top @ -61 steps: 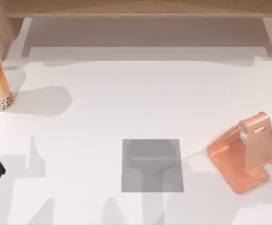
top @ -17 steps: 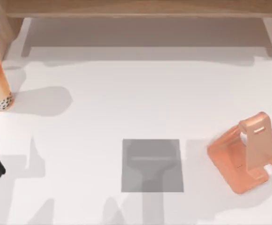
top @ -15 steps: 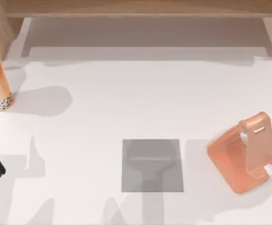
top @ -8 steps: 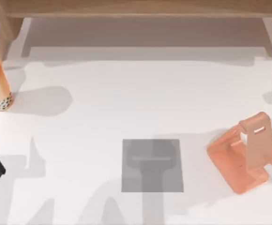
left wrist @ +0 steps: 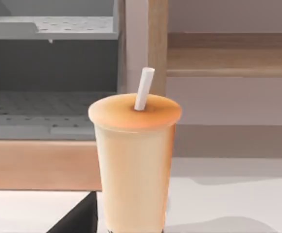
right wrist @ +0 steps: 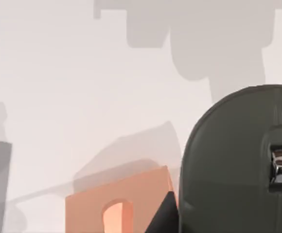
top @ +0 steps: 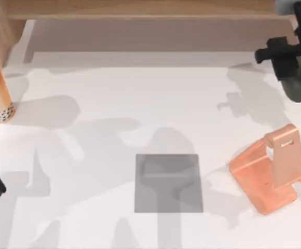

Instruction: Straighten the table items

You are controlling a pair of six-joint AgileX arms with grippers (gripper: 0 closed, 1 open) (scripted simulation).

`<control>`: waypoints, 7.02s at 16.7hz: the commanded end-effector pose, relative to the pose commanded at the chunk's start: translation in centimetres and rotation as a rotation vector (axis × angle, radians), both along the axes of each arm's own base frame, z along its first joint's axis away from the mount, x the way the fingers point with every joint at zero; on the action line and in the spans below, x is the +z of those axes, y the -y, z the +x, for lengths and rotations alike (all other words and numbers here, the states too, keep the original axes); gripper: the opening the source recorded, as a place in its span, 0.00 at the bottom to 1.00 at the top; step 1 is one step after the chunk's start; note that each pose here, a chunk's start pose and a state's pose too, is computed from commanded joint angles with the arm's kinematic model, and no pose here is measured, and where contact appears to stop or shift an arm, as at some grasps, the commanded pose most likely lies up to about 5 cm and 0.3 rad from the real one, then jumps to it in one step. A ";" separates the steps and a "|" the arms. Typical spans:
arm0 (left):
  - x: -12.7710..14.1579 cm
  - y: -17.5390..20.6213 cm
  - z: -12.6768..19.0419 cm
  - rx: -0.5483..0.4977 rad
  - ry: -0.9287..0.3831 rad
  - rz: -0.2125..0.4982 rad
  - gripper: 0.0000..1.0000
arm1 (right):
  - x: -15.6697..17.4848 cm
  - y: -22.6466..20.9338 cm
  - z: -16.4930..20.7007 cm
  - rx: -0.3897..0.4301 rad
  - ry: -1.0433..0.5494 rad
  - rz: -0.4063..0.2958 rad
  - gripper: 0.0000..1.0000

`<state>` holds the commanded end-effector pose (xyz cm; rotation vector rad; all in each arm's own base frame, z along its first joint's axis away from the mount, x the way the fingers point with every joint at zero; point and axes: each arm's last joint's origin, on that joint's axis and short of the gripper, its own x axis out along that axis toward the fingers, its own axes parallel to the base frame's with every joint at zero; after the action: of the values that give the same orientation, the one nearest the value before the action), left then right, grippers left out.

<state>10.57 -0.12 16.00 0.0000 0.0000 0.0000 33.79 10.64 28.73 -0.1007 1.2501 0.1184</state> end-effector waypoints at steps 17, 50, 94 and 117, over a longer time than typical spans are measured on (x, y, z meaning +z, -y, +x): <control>0.0 0.0 0.0 0.000 0.000 0.000 1.00 | -14.1 -19.2 -4.0 -0.169 -0.300 0.007 0.00; 0.0 0.0 0.0 0.000 0.000 0.000 1.00 | -15.0 -19.1 -3.8 -0.165 -0.299 0.008 1.00; 0.0 0.0 0.0 0.000 0.000 0.000 1.00 | -18.3 15.5 6.7 0.110 -0.297 -0.038 1.00; 0.0 0.0 0.0 0.000 0.000 0.000 1.00 | -17.3 15.6 6.7 0.109 -0.277 -0.045 0.00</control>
<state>10.57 -0.12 16.00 0.0000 0.0000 0.0000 40.50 -4.92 11.46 -0.1963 1.5248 0.2037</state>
